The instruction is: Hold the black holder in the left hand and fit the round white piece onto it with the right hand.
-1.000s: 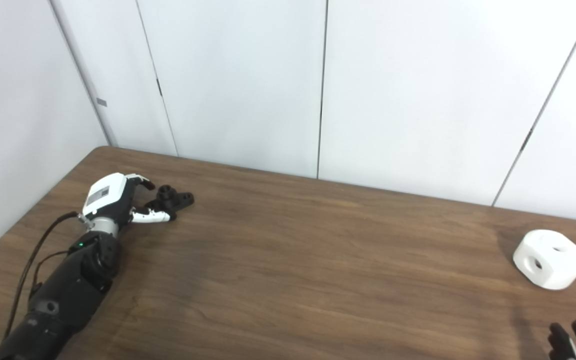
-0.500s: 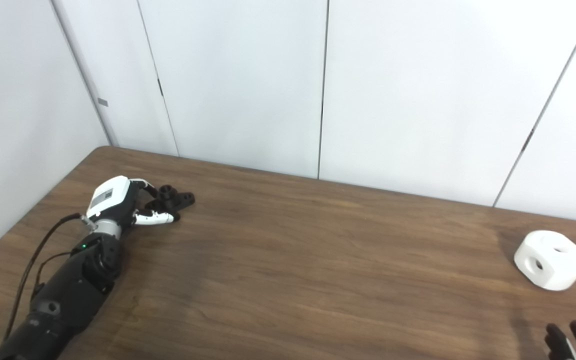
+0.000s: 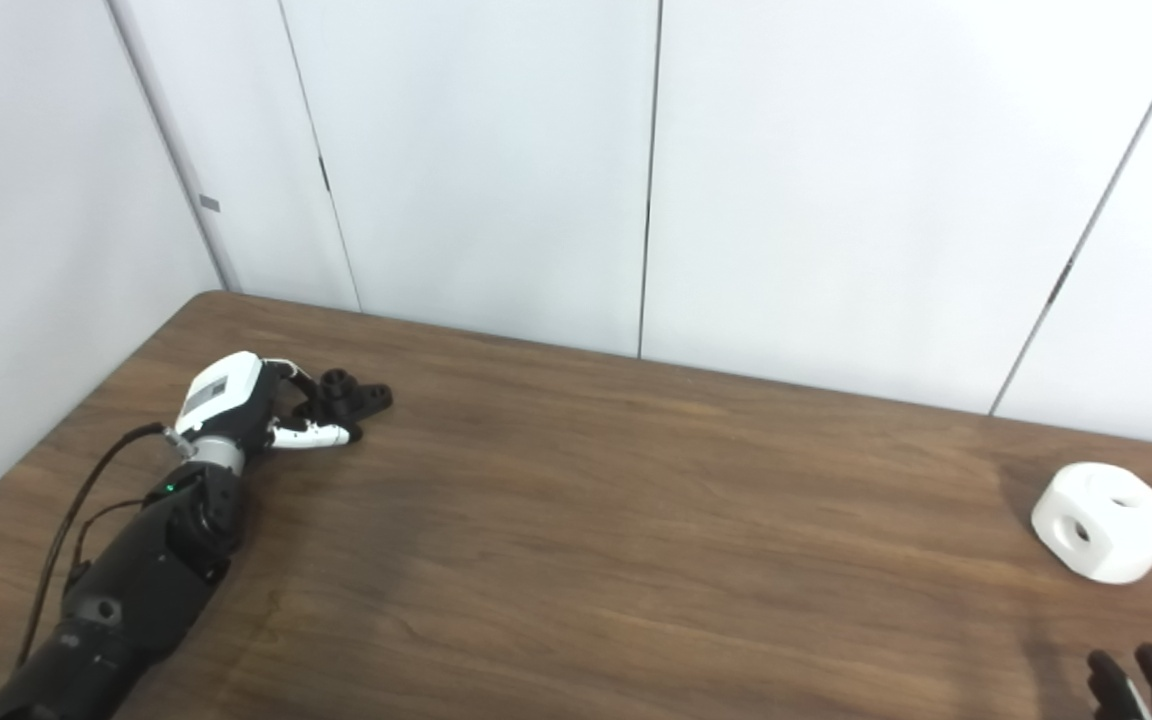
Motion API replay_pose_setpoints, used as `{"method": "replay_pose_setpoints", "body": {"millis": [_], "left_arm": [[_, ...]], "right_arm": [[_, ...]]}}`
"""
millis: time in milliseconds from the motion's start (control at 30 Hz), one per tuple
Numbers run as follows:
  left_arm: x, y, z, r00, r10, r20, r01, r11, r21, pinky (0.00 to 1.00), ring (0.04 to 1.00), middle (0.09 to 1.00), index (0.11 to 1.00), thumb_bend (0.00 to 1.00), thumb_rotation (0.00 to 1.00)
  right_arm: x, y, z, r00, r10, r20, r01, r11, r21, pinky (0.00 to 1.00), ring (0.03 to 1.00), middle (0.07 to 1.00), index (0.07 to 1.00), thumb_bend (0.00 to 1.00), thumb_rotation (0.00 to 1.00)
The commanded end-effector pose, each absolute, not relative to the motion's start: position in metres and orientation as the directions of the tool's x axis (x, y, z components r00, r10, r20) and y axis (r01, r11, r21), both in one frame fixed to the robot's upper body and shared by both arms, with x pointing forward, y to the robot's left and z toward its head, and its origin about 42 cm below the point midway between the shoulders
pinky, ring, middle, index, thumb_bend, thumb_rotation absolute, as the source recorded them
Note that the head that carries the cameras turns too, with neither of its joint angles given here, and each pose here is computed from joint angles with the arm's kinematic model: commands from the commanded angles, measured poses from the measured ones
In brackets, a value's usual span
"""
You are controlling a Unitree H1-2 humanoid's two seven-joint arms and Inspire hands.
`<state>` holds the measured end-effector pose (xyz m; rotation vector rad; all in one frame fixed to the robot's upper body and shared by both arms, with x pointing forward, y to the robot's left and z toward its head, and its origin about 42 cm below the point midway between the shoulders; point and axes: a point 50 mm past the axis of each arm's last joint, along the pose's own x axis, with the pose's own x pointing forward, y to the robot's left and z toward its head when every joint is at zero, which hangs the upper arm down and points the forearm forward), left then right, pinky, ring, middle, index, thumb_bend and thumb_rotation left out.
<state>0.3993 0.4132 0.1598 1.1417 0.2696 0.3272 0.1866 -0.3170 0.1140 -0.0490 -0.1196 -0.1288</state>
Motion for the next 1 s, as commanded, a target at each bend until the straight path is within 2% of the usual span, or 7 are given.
{"method": "replay_pose_setpoints", "body": {"millis": [0, 267, 300, 333, 400, 900, 967], "left_arm": [[0.409, 0.42, 0.177, 0.919, 0.395, 0.0, -0.149, 0.346, 0.926, 0.99, 0.948, 0.864, 0.615, 0.92, 0.24], [0.41, 0.421, 0.171, 0.923, 0.386, 0.003, -0.136, 0.318, 0.938, 0.96, 0.922, 0.831, 0.569, 0.86, 0.11], [0.41, 0.42, 0.17, 0.923, 0.384, 0.006, -0.139, 0.319, 0.937, 0.96, 0.921, 0.827, 0.53, 0.7, 0.09], [0.409, 0.419, 0.17, 0.923, 0.384, 0.008, -0.143, 0.324, 0.935, 0.96, 0.918, 0.819, 0.504, 0.59, 0.07], [0.409, 0.418, 0.168, 0.924, 0.382, 0.01, -0.145, 0.326, 0.934, 0.96, 0.91, 0.804, 0.49, 0.54, 0.06], [0.404, 0.417, 0.162, 0.933, 0.359, 0.01, -0.134, 0.32, 0.938, 0.89, 0.872, 0.757, 0.486, 0.52, 0.04], [0.404, 0.417, 0.161, 0.935, 0.355, 0.011, -0.133, 0.321, 0.938, 0.85, 0.865, 0.747, 0.485, 0.52, 0.04]], "right_arm": [[0.181, -0.316, 0.11, 0.986, -0.133, 0.104, 0.138, 0.99, -0.041, 1.0, 0.952, 0.917, 0.972, 0.56, 1.0], [0.181, -0.316, 0.11, 0.986, -0.131, 0.103, 0.135, 0.99, -0.037, 1.0, 0.953, 0.918, 0.976, 0.57, 1.0], [0.181, -0.316, 0.11, 0.986, -0.132, 0.102, 0.137, 0.99, -0.037, 1.0, 0.953, 0.919, 0.976, 0.57, 1.0], [0.181, -0.316, 0.11, 0.986, -0.133, 0.101, 0.137, 0.99, -0.039, 1.0, 0.953, 0.918, 0.975, 0.57, 1.0], [0.18, -0.316, 0.111, 0.986, -0.137, 0.098, 0.141, 0.989, -0.043, 1.0, 0.953, 0.915, 0.973, 0.57, 1.0], [0.181, -0.317, 0.111, 0.986, -0.136, 0.099, 0.14, 0.99, -0.03, 1.0, 0.95, 0.908, 0.973, 0.57, 0.99], [0.181, -0.317, 0.111, 0.986, -0.135, 0.099, 0.139, 0.99, -0.037, 1.0, 0.948, 0.904, 0.974, 0.58, 1.0]]}}
